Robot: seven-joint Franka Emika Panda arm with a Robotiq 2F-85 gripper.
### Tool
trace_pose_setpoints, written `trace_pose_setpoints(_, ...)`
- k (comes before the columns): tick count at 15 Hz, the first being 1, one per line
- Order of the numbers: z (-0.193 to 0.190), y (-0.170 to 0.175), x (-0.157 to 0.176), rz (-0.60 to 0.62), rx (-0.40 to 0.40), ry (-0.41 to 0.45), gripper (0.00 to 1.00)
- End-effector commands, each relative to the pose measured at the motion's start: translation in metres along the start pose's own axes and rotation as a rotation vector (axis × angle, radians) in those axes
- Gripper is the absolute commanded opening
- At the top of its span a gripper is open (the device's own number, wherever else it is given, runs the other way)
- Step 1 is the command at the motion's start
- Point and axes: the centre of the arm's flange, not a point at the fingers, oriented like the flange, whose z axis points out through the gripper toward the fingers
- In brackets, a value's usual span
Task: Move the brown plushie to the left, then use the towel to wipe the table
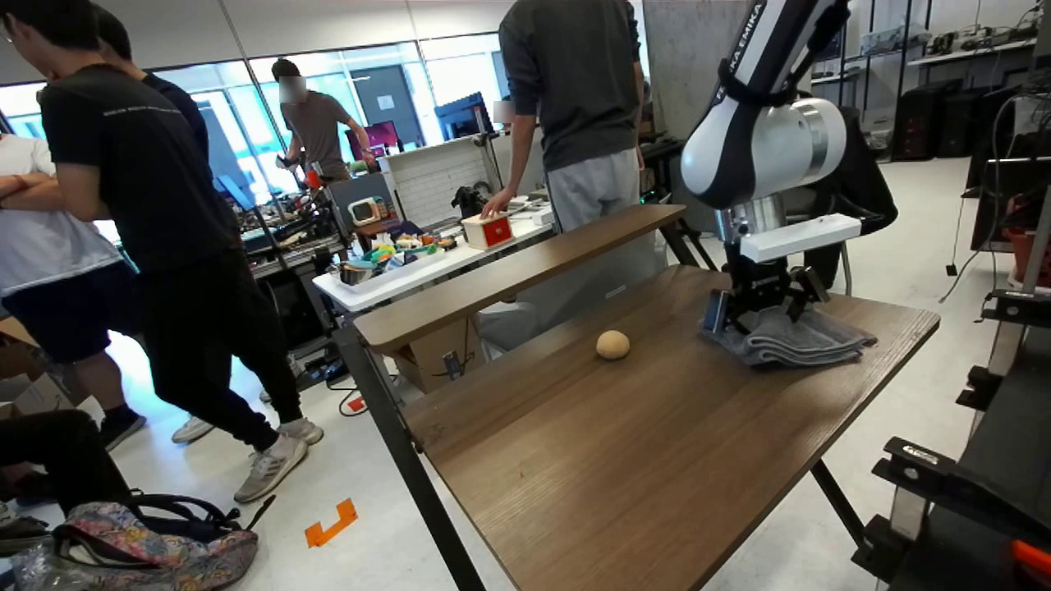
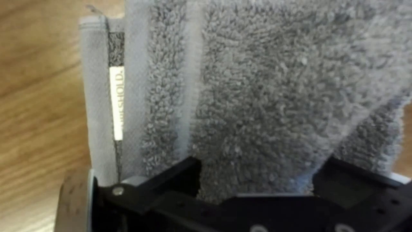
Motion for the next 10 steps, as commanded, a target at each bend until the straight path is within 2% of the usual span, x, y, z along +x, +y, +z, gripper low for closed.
trace_pose_setpoints(1, 0.05, 0.028, -0.037, 0.074, -0.103, -0.128, 1.0)
trace_pose_setpoints(7, 0.049, 0.054, -0.037, 0.186, -0.212, -0.247, 1.0)
trace_pose_setpoints(10, 0.065, 0.052, -0.042, 0.132, -0.239, -0.301, 1.0)
